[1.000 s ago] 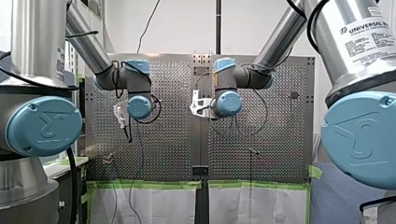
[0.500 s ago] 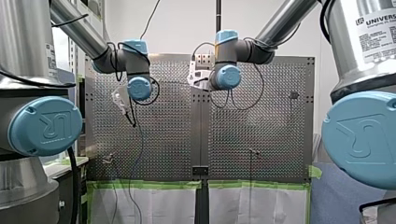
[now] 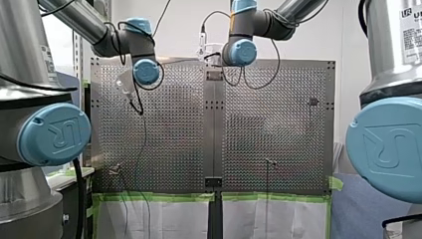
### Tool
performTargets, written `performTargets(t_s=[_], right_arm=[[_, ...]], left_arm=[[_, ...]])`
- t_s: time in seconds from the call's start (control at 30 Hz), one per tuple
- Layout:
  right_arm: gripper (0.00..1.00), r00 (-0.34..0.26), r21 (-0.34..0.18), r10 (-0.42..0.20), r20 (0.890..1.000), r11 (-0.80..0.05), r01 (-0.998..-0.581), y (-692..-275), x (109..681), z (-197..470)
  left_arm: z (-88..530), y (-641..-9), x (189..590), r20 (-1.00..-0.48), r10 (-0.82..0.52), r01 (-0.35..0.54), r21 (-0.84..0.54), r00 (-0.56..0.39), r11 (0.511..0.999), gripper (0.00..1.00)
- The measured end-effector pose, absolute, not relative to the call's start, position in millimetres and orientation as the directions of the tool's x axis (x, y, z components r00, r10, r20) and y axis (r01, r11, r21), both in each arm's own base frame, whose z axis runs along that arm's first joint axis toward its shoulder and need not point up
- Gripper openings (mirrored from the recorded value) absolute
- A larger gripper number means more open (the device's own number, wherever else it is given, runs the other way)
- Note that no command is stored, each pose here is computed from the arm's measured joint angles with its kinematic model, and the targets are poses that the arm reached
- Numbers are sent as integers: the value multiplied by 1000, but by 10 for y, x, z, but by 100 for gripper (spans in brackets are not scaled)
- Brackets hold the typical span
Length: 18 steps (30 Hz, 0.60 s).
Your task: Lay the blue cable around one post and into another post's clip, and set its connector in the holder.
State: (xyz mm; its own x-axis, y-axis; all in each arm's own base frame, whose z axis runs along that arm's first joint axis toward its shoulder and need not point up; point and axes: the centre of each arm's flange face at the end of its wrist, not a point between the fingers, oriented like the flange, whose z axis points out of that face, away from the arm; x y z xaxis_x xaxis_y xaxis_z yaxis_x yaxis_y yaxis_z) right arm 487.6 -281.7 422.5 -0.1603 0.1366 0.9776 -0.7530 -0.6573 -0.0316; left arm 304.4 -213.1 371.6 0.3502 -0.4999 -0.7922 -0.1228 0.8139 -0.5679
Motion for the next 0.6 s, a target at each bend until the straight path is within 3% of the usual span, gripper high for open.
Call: performTargets(t_s=[0.27,0.6], right_arm=[[0,-160,-26,139,977,-672,-740,-2730,4931,4235],[0,-137,-17,115,984,-703,-711,-2652,5055,4067]], left_arm=[[3976,-1985,3207,-771,-513,-138,-594,377,792,0],[4493,-1759,3360,-716,-553,-86,-640,425,763,0]])
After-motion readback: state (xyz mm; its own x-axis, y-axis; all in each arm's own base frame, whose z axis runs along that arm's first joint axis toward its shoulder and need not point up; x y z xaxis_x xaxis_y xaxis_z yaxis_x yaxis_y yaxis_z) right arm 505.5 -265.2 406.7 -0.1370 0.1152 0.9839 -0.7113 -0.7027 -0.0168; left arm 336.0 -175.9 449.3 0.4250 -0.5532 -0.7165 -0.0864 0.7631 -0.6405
